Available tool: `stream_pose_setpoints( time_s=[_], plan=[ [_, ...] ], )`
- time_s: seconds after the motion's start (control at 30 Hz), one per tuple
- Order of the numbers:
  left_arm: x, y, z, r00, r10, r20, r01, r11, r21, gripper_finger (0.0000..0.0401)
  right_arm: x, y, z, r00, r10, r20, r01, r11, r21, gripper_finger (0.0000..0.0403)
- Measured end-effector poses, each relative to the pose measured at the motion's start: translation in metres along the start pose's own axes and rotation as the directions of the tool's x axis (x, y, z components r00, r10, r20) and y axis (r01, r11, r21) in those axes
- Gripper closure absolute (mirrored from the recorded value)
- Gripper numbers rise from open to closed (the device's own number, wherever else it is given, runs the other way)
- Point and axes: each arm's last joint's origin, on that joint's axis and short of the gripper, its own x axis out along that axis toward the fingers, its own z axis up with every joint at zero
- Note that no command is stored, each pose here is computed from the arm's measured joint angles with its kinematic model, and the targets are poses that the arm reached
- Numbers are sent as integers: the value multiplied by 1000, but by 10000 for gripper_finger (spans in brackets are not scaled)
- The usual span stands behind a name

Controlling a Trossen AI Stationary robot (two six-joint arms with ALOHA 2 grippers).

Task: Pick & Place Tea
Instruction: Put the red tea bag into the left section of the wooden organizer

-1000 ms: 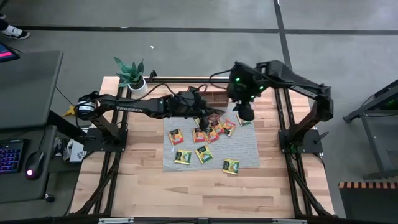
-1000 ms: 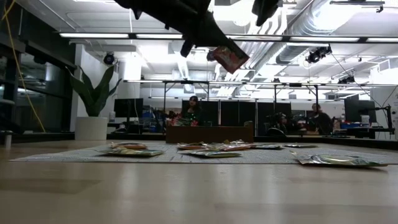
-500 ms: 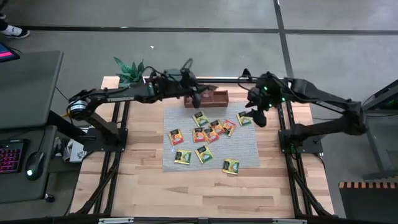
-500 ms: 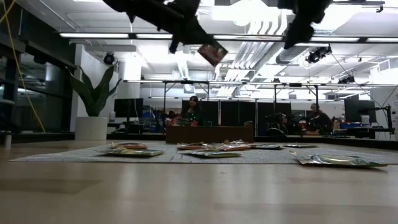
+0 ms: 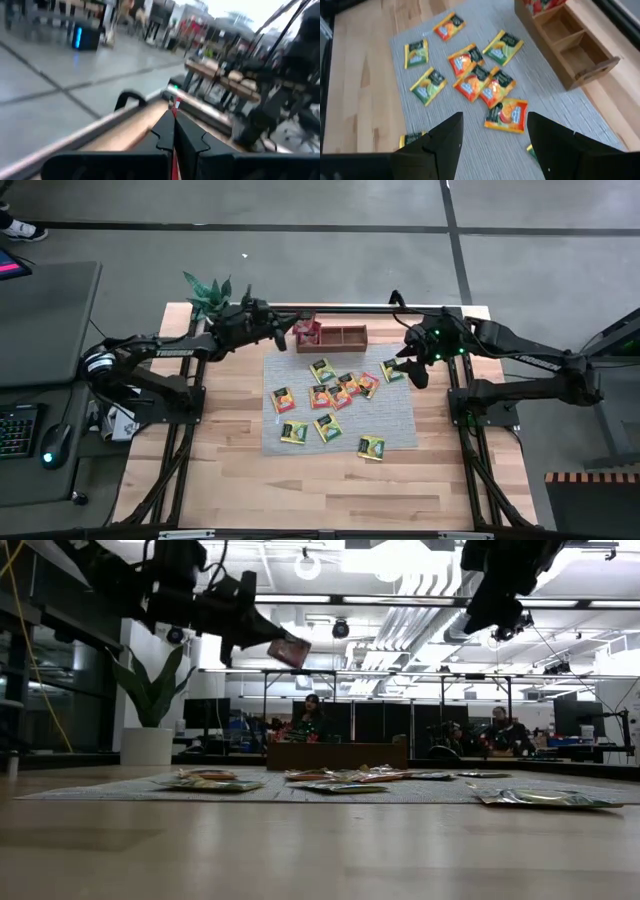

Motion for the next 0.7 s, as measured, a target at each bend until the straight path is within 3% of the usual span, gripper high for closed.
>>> stream_pose_setpoints(
  time_s=[0.17,0.33,0.43,0.7],
  plan=[
    [13,14,-23,998,16,-60,-16,1000,-2,401,0,1,5,998,6,56,-7,1000,15,185],
    [26,31,-45,994,42,-97,-49,996,-71,401,0,1,8,996,12,84,-14,1000,21,189],
    [34,34,-50,998,47,-46,-50,996,-79,401,0,1,8,996,12,84,-15,999,34,189],
    [40,48,-75,989,95,-111,-108,987,-118,401,0,1,8,996,12,84,-15,999,38,187]
  ],
)
